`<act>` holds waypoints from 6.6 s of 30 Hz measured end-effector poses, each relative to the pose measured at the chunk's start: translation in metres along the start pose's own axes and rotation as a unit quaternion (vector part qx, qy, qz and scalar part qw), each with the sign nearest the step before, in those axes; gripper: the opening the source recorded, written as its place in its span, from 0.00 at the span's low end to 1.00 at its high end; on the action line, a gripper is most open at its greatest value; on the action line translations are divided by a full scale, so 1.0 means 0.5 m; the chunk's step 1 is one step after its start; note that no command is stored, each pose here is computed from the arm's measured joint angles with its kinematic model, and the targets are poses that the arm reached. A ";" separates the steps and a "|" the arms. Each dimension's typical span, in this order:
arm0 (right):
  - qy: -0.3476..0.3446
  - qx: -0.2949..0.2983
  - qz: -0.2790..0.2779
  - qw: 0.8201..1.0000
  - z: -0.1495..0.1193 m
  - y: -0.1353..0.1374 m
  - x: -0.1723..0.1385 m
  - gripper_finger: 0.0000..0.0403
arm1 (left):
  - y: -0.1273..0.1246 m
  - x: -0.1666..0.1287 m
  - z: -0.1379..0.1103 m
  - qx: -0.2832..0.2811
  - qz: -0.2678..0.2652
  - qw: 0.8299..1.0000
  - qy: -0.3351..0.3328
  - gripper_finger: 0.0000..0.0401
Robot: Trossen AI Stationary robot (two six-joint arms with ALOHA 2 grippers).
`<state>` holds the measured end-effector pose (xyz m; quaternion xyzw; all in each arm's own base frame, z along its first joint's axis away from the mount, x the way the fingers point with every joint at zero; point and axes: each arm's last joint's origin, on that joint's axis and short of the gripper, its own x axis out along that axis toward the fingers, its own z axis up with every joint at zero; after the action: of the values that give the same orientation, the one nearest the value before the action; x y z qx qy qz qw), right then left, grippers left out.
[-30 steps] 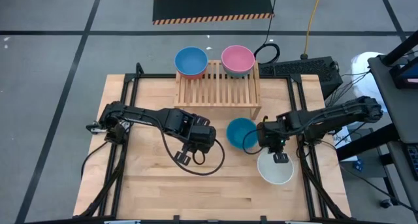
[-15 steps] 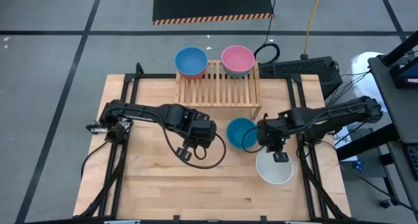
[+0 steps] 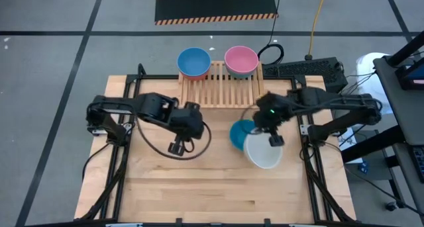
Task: Place and stack bowls onto a shelf
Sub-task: Put the white bowl on the shelf, then put the dark blue bowl on the shelf
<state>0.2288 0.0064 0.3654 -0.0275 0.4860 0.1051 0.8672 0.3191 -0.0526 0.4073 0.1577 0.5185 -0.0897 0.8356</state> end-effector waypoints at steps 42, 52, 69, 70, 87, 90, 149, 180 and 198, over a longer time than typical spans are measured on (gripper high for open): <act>0.020 0.084 -0.109 0.990 0.098 -0.345 -0.047 0.00 | -0.001 -0.262 -0.184 -0.078 0.132 0.985 -0.084 0.14; 0.094 0.108 -0.078 0.987 0.042 -0.369 -0.033 0.00 | -0.001 -0.262 -0.184 -0.078 0.131 0.985 -0.084 0.14; 0.098 0.073 -0.082 0.989 0.013 -0.405 0.005 0.00 | -0.001 -0.262 -0.184 -0.085 0.131 0.984 -0.084 0.14; 0.097 0.071 -0.082 0.989 0.013 -0.405 0.005 0.00 | -0.001 -0.262 -0.184 -0.085 0.131 0.984 -0.084 0.14; 0.076 0.061 -0.101 0.990 0.022 -0.414 0.006 0.09 | -0.001 -0.262 -0.184 -0.086 0.130 0.984 -0.085 0.14; 0.076 0.062 -0.101 0.990 0.022 -0.414 0.006 0.12 | -0.001 -0.262 -0.184 -0.086 0.130 0.984 -0.085 0.14; 0.039 0.060 -0.133 0.989 -0.038 -0.145 -0.224 0.19 | 0.001 -0.248 -0.169 -0.112 0.120 0.983 -0.088 0.14; -0.073 0.051 -0.142 0.986 -0.104 -0.022 -0.326 0.19 | 0.078 0.235 0.099 0.165 0.009 0.985 -0.052 0.14; -0.081 0.047 -0.146 0.985 -0.113 -0.014 -0.335 0.19 | 0.068 0.430 0.115 0.269 -0.018 0.963 -0.021 0.14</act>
<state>0.0984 -0.0348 0.4776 -0.0483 0.4094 -0.0437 0.9100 0.4740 -0.0386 0.2446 0.3655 0.4601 -0.2445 0.7713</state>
